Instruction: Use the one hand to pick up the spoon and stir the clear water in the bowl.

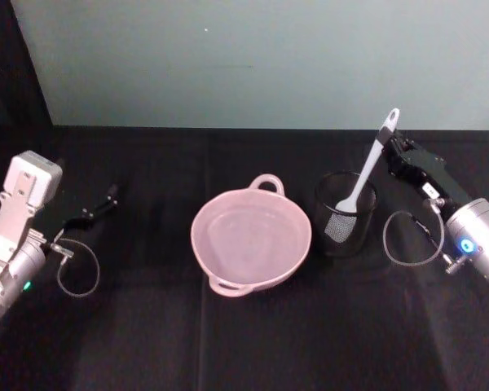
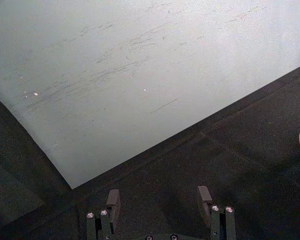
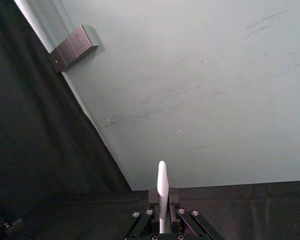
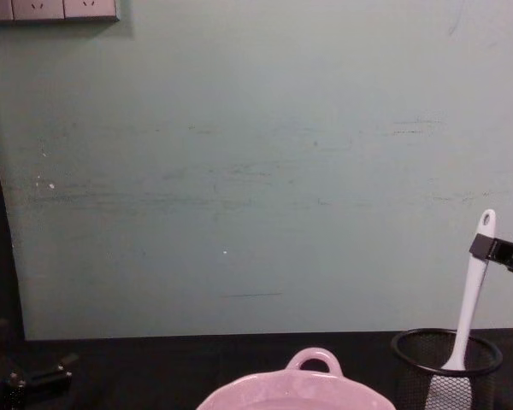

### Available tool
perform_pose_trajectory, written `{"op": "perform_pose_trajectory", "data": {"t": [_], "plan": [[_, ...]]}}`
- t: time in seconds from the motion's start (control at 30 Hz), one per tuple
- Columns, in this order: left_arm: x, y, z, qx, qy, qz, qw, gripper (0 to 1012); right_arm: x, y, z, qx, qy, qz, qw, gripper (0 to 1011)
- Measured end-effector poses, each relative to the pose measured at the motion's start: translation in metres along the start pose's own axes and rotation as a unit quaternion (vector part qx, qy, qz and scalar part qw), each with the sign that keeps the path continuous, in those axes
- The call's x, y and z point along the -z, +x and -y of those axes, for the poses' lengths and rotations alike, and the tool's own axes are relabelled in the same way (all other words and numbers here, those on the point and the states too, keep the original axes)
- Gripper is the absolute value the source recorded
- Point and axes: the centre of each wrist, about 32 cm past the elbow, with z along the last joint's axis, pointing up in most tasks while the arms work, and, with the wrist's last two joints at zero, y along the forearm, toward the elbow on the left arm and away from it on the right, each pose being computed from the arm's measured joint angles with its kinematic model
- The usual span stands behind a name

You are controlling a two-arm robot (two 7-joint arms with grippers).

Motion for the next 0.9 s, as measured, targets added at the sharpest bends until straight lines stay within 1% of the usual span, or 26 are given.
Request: {"op": "perform_pose_trajectory", "data": {"t": [0.27,0.67,0.73,0.8,0.9], "plan": [[0.0,0.0,0.0,0.0,0.0,0.0,1.0,1011,0.005,0.005,-0.004,0.002,0.0,0.0,1.0,116],[0.0,0.0,0.0,0.0,0.0,0.0,1.0,1011,0.011,0.005,-0.007,0.001,-0.006,-0.006,1.0,116],[0.0,0.0,0.0,0.0,0.0,0.0,1.0,1011,0.012,0.006,-0.008,0.001,-0.01,-0.009,0.9999,116],[0.0,0.0,0.0,0.0,0.0,0.0,1.0,1011,0.012,0.007,-0.008,0.002,-0.016,-0.019,0.9997,116],[0.0,0.0,0.0,0.0,0.0,0.0,1.0,1011,0.012,0.007,-0.008,0.002,-0.015,-0.019,0.9997,116]]}}
